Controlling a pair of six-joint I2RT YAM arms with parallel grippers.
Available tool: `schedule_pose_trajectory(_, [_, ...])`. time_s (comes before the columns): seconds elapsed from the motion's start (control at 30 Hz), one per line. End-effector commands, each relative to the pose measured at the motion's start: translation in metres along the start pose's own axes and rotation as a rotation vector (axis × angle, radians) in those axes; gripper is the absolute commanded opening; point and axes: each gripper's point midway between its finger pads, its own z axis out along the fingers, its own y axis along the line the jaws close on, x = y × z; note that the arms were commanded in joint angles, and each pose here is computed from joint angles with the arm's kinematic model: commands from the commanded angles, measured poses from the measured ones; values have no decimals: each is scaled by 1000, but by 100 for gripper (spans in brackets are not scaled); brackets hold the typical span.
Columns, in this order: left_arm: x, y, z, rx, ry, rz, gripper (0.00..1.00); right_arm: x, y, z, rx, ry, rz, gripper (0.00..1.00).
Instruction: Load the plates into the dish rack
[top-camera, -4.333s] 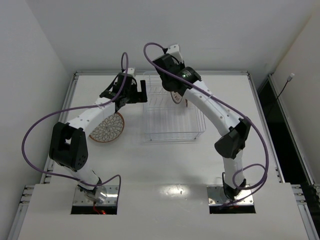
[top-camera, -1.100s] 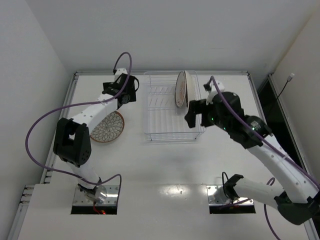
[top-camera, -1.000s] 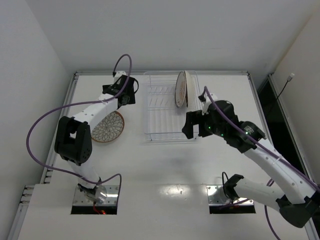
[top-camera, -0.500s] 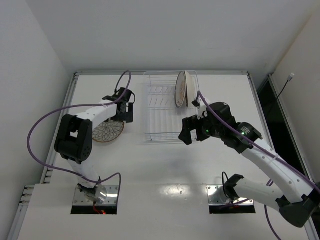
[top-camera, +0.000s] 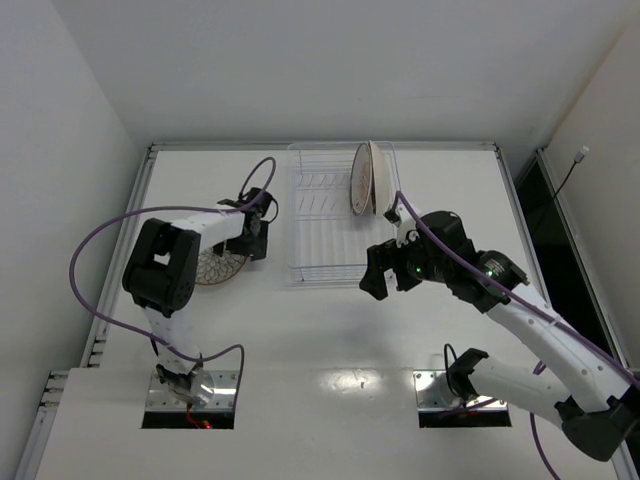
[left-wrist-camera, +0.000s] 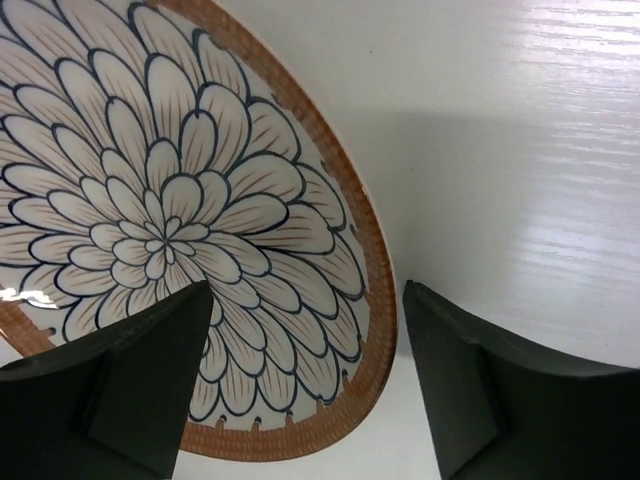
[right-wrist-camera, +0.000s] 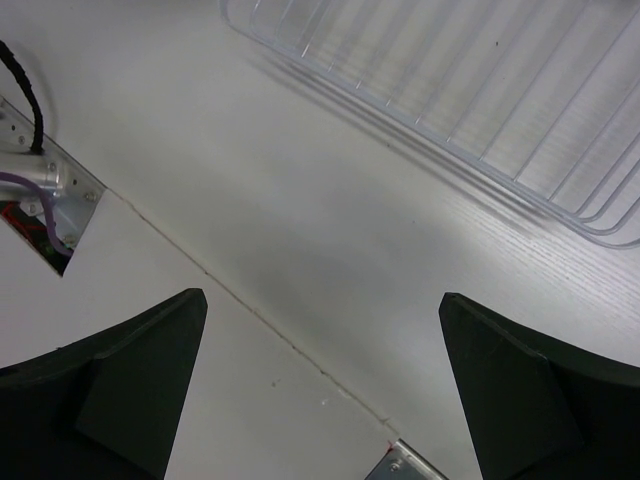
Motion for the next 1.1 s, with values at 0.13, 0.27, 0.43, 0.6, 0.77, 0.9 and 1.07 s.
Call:
schedule_pose_trajectory(0.13, [25,2,18,-38,98,94,26,-19,9,5,-33,-25,-11,100])
schedule_pose_trajectory(0.27, [34,-2,24,-26,144,119,0,-21,8,8,-22,-19,0,100])
schedule_pose_trajectory(0.43, [33,-2,22,-57,126,131,0,-9,-3,14,21,6,6,100])
schedule_pose_trajectory(0.6, [-19,9,-24,-55,-39,4,0,8,-14,16,53,-26,51,100])
schedule_pose_trajectory(0.77, [-96,16,-119,37,-283,-152,0,37,-13,24,17,-28,143,100])
schedule_pose_trajectory(0.9, [-155,15,-215,160,-510,-236,0,60,-12,30,-10,-39,245,100])
schedule_pose_trajectory(1.07, [-198,10,-334,438,-801,-318,0,61,-22,22,40,-101,277,100])
